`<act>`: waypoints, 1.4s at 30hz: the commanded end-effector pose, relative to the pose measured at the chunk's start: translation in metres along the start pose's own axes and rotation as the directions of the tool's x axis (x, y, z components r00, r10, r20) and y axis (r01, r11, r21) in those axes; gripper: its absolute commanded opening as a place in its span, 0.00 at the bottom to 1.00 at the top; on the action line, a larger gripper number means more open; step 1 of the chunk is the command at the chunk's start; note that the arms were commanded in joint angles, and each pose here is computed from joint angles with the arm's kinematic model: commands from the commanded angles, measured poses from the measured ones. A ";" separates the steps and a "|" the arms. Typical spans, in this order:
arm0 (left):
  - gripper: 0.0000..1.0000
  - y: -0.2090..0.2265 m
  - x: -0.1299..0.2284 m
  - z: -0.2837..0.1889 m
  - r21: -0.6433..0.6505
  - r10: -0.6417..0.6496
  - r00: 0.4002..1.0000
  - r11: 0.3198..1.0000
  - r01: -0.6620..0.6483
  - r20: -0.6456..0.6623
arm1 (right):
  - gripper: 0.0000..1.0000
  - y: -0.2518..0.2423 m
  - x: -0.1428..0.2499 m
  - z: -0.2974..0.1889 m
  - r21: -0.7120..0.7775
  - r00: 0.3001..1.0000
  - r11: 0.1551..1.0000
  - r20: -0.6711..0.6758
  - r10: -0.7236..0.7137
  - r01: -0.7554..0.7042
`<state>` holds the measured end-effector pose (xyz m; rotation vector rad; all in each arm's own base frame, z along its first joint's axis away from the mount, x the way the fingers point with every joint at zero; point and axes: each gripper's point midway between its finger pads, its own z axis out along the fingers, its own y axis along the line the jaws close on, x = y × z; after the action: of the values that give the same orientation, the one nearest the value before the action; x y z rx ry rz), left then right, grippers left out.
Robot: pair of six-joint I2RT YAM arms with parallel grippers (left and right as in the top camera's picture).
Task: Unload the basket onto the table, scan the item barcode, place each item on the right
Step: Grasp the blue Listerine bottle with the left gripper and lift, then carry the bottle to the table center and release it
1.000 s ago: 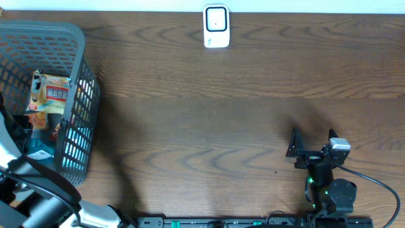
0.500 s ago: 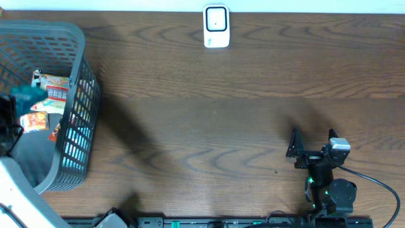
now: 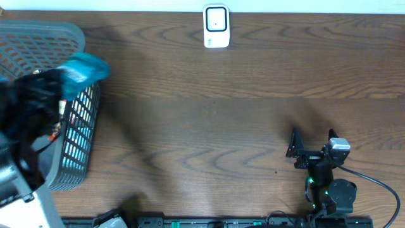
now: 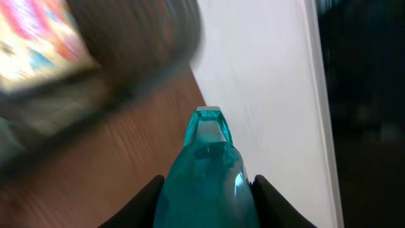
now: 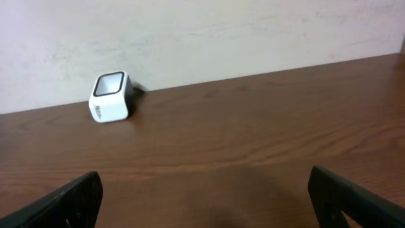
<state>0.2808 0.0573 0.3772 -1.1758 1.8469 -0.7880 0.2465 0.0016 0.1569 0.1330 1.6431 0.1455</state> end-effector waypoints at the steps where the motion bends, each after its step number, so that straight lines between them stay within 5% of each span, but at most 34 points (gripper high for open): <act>1: 0.19 -0.029 0.036 0.013 0.069 0.083 0.987 0.995 -0.074 -0.135 | 0.99 0.000 0.001 0.000 0.001 1.000 1.000 -0.003 -0.012 0.012; 5: 0.19 -0.030 0.073 0.045 0.029 0.141 0.957 0.990 -0.138 -0.252 | 0.99 0.000 0.001 0.000 0.002 1.000 1.000 -0.002 -0.012 0.012; 15: 0.19 -0.012 0.209 0.149 -0.048 0.264 0.771 0.934 -0.355 -0.579 | 0.99 0.000 0.001 0.000 0.001 1.000 1.000 -0.002 -0.012 0.012; 22: 0.19 0.007 0.304 0.219 -0.023 0.283 0.664 0.911 -0.411 -0.692 | 0.99 0.000 0.001 0.000 0.002 1.000 1.000 -0.002 -0.012 0.012; 35: 0.19 0.040 0.413 0.278 0.010 0.271 0.594 0.914 -0.405 -0.757 | 0.99 0.000 0.001 0.000 0.001 1.000 1.000 -0.003 -0.012 0.012; 42: 0.49 0.036 0.429 0.278 0.062 0.313 0.575 0.909 -0.413 -0.756 | 0.99 0.000 0.001 0.000 0.002 1.000 1.000 -0.002 -0.012 0.012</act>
<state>0.3931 -0.3495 0.0846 -0.4697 2.7577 -1.0170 0.2465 0.0016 0.1569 0.1330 1.6431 0.1455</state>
